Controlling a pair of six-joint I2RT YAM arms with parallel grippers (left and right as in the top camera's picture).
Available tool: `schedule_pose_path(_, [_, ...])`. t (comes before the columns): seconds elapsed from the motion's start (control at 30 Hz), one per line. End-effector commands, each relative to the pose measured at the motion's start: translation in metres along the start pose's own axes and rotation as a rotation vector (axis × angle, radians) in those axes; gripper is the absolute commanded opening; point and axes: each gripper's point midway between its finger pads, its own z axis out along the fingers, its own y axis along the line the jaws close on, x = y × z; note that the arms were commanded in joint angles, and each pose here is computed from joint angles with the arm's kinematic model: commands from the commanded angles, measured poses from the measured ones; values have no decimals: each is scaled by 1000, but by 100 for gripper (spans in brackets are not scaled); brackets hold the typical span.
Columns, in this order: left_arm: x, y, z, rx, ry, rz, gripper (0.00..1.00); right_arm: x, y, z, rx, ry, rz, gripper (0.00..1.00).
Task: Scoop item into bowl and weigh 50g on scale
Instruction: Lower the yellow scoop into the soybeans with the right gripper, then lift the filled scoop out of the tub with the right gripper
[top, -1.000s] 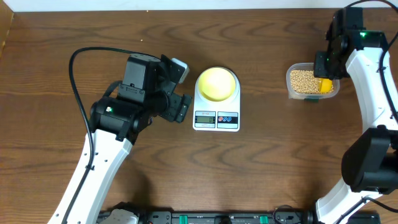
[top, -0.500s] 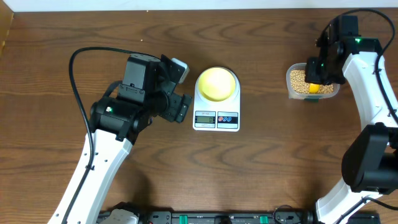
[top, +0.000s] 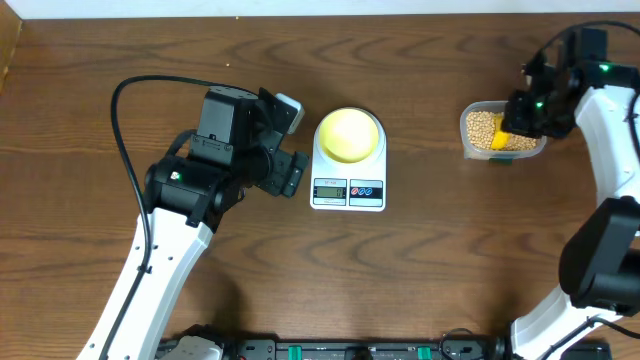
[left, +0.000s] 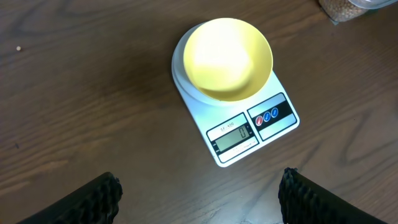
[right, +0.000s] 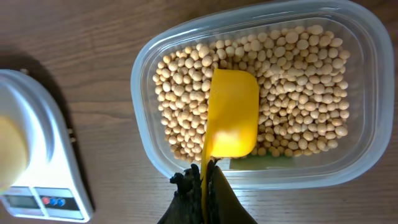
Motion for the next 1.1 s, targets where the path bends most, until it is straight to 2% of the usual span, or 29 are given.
schedule_pose_path(0.0, [1, -1, 1, 11, 5, 12, 83, -3, 11, -12, -159, -27, 8, 1])
schedule_pose_path(0.67, [1, -1, 1, 11, 5, 12, 83, -18, -25, -50, -429, -137, 176, 1])
schedule_pose_path(0.87, [1, -1, 1, 11, 5, 12, 83, -22, -20, -66, -558, -186, 150, 1])
schedule_pose_path(1.07, [1, -1, 1, 11, 5, 12, 83, -23, -19, -69, -582, -194, 152, 1])
